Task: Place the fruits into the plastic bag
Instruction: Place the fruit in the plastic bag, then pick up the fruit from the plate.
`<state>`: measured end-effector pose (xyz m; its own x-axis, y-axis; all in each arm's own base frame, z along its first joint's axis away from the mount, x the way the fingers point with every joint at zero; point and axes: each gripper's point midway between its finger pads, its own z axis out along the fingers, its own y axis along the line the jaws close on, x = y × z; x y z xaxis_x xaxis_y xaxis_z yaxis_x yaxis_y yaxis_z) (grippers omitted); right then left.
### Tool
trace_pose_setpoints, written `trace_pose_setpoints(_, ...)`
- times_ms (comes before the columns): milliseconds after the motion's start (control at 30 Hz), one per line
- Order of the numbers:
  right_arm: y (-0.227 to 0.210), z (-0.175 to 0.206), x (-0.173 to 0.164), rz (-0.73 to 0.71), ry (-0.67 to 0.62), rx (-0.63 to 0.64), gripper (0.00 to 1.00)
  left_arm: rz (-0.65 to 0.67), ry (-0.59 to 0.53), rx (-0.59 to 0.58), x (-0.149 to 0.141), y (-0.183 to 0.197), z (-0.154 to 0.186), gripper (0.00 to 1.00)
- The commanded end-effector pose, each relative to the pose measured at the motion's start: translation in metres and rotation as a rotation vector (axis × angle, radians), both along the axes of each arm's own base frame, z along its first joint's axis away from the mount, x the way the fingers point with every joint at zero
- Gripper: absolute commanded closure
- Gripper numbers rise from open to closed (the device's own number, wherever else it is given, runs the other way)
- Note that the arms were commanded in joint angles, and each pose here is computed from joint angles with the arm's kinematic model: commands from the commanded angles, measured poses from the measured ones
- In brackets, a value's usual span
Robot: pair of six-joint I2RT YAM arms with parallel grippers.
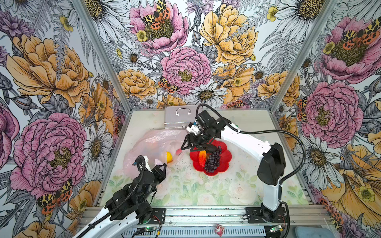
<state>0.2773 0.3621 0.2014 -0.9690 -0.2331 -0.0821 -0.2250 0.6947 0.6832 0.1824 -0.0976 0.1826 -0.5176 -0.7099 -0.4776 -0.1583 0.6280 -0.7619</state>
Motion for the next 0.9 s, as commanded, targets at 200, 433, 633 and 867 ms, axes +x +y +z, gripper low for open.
trace_pose_setpoints(200, -0.098, -0.031, -0.001, -0.076, -0.106, -0.293, 0.28, 0.014, -0.002, 0.001, 0.000, 0.003, 0.000, 1.00)
trace_pose_setpoints(433, -0.097, -0.051, 0.012, -0.069, -0.080, -0.326, 0.28, 0.014, 0.006, 0.007, 0.002, 0.001, -0.002, 1.00)
trace_pose_setpoints(633, -0.078, -0.071, 0.031, -0.032, -0.055, -0.329, 0.30, 0.005, 0.008, 0.004, 0.002, -0.001, -0.002, 1.00)
trace_pose_setpoints(867, -0.061, -0.098, 0.043, 0.000, -0.015, -0.339, 0.30, 0.012, 0.005, -0.015, 0.000, 0.002, -0.004, 1.00)
